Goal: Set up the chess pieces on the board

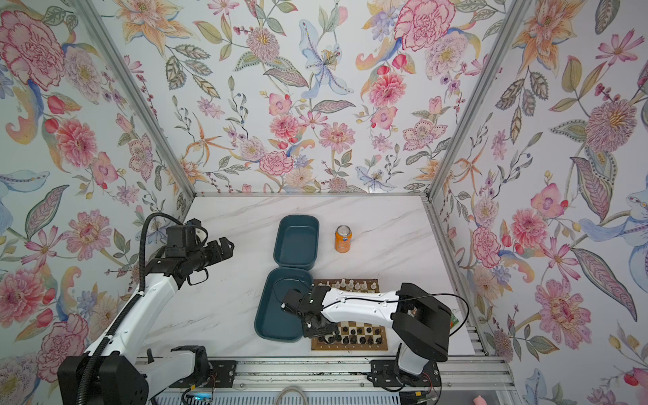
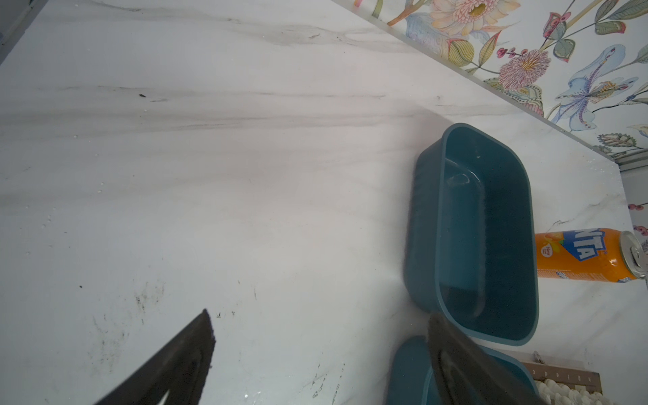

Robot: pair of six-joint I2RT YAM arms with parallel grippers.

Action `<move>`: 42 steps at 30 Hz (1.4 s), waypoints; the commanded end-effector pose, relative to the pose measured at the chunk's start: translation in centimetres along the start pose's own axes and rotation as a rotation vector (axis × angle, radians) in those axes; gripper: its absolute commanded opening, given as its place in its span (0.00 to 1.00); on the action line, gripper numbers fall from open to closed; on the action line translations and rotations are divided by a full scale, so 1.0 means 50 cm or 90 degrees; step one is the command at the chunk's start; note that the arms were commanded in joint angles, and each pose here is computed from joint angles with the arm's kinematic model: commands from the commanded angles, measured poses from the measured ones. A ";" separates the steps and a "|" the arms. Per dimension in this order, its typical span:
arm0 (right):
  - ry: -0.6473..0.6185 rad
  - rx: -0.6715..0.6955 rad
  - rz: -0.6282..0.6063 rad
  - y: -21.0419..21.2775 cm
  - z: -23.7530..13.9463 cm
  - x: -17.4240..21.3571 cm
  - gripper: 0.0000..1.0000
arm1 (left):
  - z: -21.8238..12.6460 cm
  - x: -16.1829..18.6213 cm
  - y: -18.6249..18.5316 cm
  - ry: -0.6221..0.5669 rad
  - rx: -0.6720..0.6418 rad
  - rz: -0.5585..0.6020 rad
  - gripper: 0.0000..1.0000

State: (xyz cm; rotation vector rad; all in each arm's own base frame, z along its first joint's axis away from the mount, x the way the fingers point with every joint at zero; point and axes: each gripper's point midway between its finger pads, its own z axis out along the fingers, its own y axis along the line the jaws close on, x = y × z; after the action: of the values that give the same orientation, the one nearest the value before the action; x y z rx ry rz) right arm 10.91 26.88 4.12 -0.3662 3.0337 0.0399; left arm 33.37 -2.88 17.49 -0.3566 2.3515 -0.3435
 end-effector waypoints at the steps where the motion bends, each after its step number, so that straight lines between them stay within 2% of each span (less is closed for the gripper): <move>1: -0.018 -0.005 0.005 -0.001 -0.017 -0.007 0.25 | -0.014 -0.018 -0.012 -0.017 0.006 0.012 0.96; 8: -0.055 -0.007 0.001 0.000 -0.066 -0.039 0.31 | -0.020 -0.028 -0.013 -0.034 0.007 0.012 0.97; 11: -0.089 -0.015 -0.003 -0.002 -0.110 -0.075 0.40 | -0.026 -0.043 -0.015 -0.052 0.004 0.016 0.98; 16: -0.186 -0.031 -0.006 -0.038 -0.231 -0.182 0.68 | -0.039 -0.093 -0.017 -0.096 -0.017 0.052 0.99; 17: -0.210 -0.036 -0.001 -0.054 -0.260 -0.208 0.70 | -0.045 -0.107 -0.017 -0.111 -0.023 0.067 0.99; 20: -0.278 -0.039 0.017 -0.118 -0.337 -0.277 0.99 | -0.079 -0.145 -0.018 -0.176 -0.043 0.119 1.00; 25: -0.378 0.008 0.093 -0.285 -0.444 -0.354 0.99 | -0.117 -0.167 -0.003 -0.236 -0.086 0.169 0.99; 31: -0.445 0.093 0.222 -0.517 -0.497 -0.376 0.99 | -0.170 -0.180 0.015 -0.332 -0.126 0.209 0.99; 37: -0.487 0.104 0.321 -0.670 -0.405 -0.341 0.99 | -0.113 -0.152 0.058 -0.352 -0.143 0.219 0.99; 42: -0.611 0.170 0.274 -0.698 -0.351 -0.326 0.99 | -0.079 -0.116 0.109 -0.401 -0.169 0.181 0.99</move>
State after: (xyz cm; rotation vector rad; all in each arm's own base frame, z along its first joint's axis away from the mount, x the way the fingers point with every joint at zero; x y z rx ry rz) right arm 31.49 -3.80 19.94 0.3862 2.2798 -0.1102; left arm 33.58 3.68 20.30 -0.1651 1.9259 0.1615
